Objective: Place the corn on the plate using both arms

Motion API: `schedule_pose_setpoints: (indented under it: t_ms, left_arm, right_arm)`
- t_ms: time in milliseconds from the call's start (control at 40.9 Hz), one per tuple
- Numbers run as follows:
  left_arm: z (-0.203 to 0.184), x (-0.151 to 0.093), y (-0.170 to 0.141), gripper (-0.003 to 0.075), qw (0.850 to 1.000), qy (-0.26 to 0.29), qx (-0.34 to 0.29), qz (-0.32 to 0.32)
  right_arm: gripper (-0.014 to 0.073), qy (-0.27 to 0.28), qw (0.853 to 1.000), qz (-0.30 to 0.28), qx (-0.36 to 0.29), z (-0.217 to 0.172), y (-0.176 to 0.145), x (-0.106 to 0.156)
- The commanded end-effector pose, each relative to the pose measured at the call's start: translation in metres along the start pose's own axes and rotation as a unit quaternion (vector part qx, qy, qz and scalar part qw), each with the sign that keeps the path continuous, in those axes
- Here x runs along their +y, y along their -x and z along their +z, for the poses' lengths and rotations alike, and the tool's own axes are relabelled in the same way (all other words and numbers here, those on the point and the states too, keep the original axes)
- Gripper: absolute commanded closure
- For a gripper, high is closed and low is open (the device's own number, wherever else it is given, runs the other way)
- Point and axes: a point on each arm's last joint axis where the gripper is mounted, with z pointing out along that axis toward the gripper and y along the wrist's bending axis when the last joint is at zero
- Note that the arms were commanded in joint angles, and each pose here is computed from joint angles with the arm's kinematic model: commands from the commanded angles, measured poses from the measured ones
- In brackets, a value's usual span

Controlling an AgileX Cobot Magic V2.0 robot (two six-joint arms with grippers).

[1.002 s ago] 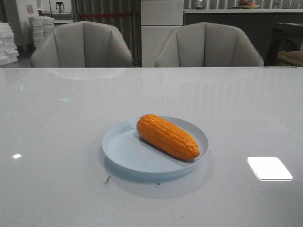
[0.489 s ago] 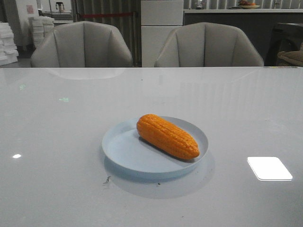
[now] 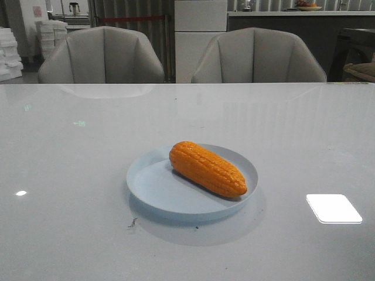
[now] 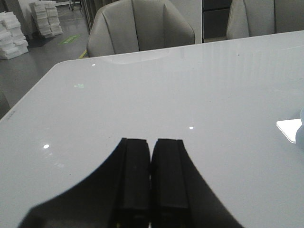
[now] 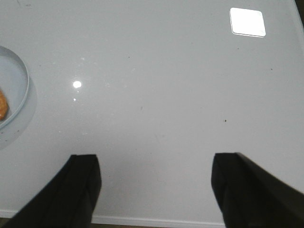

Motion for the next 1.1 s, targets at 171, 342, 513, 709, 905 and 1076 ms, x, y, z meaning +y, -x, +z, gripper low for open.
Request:
schedule_pose_setpoints:
  t_ms: [171, 342, 513, 709, 905, 1076]
  left_arm:
    - [0.001, 0.000, -0.004, 0.0626, 0.999, 0.008, -0.029, -0.010]
    - [0.001, 0.000, -0.004, 0.0626, 0.999, 0.008, -0.029, -0.010]
    - [0.001, 0.000, -0.004, 0.0626, 0.999, 0.008, -0.029, -0.010]
    - [0.001, 0.000, -0.004, 0.0626, 0.999, 0.008, -0.029, -0.010]
    - [0.001, 0.000, -0.004, 0.0626, 0.999, 0.008, -0.029, -0.010]
    - [0.001, 0.000, -0.004, 0.0626, 0.999, 0.008, -0.029, -0.010]
  right_arm:
    - [0.0260, 0.013, 0.995, -0.009, -0.101, -0.021, 0.002, 0.007]
    - [0.0462, 0.029, 0.980, -0.021, -0.195, -0.029, -0.013, 0.013]
    - [0.0540, 0.024, 0.946, -0.019, -0.324, -0.040, -0.033, 0.014]
    - [0.0540, 0.004, 0.909, -0.006, -0.417, -0.021, -0.075, 0.014]
    - [0.0540, 0.009, 0.923, 0.002, -0.384, 0.016, -0.114, 0.017]
    - [0.0540, 0.010, 0.936, 0.001, -0.351, 0.045, -0.142, 0.020]
